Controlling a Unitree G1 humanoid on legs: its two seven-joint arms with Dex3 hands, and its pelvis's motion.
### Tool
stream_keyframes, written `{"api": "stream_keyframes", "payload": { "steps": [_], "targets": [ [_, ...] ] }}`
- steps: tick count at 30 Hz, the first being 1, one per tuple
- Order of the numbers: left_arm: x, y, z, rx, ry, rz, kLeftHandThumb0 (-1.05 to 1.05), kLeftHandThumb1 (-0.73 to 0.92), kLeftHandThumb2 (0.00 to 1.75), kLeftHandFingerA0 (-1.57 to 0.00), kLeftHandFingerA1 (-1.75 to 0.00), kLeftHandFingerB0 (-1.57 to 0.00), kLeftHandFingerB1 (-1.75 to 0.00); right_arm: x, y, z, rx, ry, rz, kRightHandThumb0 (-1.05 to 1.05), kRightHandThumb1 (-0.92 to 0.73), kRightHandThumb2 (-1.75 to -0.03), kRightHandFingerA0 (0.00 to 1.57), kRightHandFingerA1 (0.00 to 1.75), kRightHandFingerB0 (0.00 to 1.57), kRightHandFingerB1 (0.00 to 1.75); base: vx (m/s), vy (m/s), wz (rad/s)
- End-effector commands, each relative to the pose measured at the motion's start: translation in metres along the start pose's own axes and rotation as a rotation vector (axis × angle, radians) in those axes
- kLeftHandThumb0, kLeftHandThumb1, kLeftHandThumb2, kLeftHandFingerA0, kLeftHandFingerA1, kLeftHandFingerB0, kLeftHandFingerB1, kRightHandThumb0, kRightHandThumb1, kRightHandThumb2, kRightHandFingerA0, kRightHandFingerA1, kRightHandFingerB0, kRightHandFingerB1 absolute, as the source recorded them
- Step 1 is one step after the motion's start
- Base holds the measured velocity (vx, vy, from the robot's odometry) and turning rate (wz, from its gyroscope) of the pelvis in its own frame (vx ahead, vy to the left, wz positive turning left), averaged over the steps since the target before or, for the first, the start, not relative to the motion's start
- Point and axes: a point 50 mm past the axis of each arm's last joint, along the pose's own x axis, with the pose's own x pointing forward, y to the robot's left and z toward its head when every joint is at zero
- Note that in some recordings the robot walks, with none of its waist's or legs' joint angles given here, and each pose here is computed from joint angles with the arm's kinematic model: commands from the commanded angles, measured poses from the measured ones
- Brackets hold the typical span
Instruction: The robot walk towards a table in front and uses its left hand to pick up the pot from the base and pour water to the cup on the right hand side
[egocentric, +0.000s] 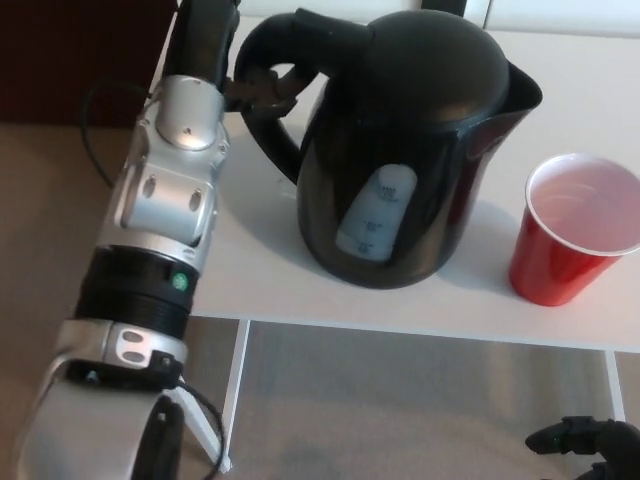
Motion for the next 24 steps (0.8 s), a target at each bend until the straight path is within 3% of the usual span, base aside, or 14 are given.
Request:
{"api": "stream_keyframes", "payload": {
  "steps": [1, 3, 4, 11, 17, 18, 24],
  "targets": [
    [-0.004, 0.006, -0.025, 0.473, 0.177, -0.462, -0.65, 0.36, 0.8, 0.0, -0.02, 0.0, -0.02, -0.002, -0.004, -0.009, -0.008, 0.05, -0.01, -0.37, -0.62, -0.58, 0.76, 0.59, 0.56, 0.47, 0.0, 0.0, 0.0],
    [-0.004, 0.007, -0.025, 0.474, 0.18, -0.468, -0.65, 0.36, 0.8, 0.0, -0.02, 0.0, -0.02, -0.002, -0.004, -0.009, -0.009, 0.05, -0.01, -0.37, -0.62, -0.58, 0.76, 0.59, 0.56, 0.47, 0.0, 0.0, 0.0],
    [-0.005, 0.009, -0.031, 0.474, 0.207, -0.499, -0.87, 0.38, 0.62, 0.0, 0.0, 0.0, 0.0, -0.001, -0.003, -0.008, -0.015, 0.047, -0.012, -0.37, -0.62, -0.57, 0.78, 0.62, 0.57, 0.47, 0.0, 0.0, 0.0],
    [-0.012, 0.019, -0.051, 0.502, 0.287, -0.589, -0.91, 0.37, 0.64, 0.0, 0.0, 0.0, 0.0, 0.0, -0.005, -0.006, -0.025, 0.05, -0.012, -0.38, -0.62, -0.57, 0.79, 0.63, 0.57, 0.46, 0.0, 0.0, 0.0],
    [-0.017, 0.027, -0.071, 0.506, 0.38, -0.63, -0.82, 0.36, 0.6, 0.0, 0.0, 0.0, 0.0, 0.0, -0.006, -0.007, 0.006, 0.05, -0.015, -0.37, -0.61, -0.57, 0.77, 0.62, 0.56, 0.47, 0.0, 0.0, 0.0],
    [-0.018, 0.03, -0.075, 0.488, 0.383, -0.631, -0.91, 0.36, 0.62, 0.0, 0.0, 0.0, 0.0, 0.0, -0.007, -0.007, 0.001, 0.049, -0.015, -0.37, -0.61, -0.57, 0.77, 0.63, 0.56, 0.47, 0.0, 0.0, 0.0],
    [-0.028, 0.047, -0.085, 0.531, 0.365, -0.634, -0.93, 0.39, 0.64, 0.0, 0.0, 0.0, 0.0, 0.0, -0.005, -0.01, 0.0, 0.062, -0.005, -0.37, -0.62, -0.57, 0.73, 0.59, 0.56, 0.47, 0.0, 0.0, 0.0]
  ]
}}
